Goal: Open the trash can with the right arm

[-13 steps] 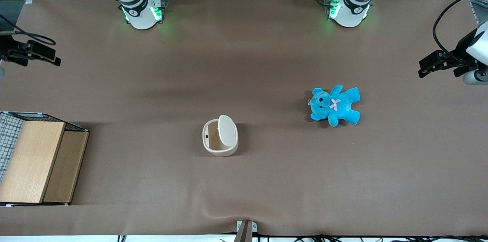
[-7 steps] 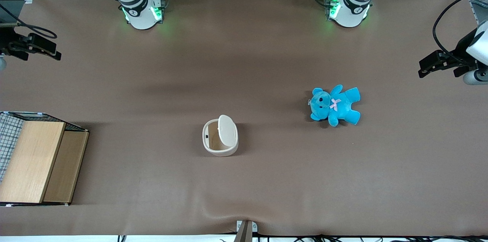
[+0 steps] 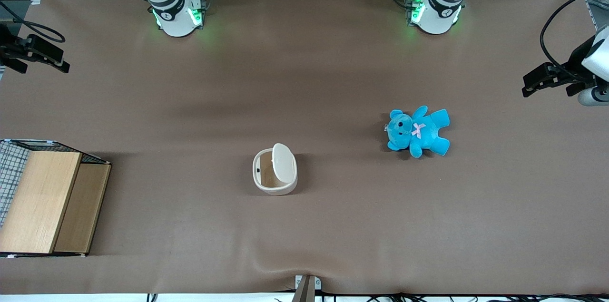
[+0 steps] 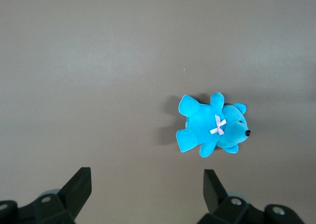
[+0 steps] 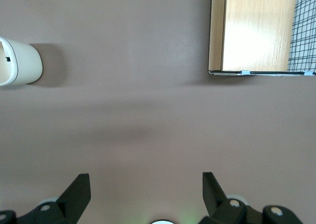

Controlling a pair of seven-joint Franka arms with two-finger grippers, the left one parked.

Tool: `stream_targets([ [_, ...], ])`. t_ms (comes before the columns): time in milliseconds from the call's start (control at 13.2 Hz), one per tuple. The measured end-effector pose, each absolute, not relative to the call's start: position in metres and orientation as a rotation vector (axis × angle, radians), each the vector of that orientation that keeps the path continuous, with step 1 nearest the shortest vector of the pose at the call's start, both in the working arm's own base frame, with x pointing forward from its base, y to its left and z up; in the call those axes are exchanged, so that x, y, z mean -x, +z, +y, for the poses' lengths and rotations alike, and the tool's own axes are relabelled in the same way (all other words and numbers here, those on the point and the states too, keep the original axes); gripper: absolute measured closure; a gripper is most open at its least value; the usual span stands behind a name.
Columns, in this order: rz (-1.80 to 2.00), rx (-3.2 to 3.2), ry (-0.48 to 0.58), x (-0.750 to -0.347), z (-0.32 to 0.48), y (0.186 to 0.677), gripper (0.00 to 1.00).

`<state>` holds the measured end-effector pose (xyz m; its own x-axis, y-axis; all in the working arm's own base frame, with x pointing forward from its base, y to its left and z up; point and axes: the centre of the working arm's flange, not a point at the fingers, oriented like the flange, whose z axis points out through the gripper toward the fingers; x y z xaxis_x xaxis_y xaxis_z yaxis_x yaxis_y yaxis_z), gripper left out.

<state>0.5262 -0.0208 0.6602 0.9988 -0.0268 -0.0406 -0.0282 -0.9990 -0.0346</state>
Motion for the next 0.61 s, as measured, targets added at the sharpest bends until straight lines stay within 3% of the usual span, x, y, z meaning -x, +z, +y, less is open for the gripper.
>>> stream_targets([
  [608,0.046,3.106,0.053,-0.5272,-0.0222,0.6626,0.00],
])
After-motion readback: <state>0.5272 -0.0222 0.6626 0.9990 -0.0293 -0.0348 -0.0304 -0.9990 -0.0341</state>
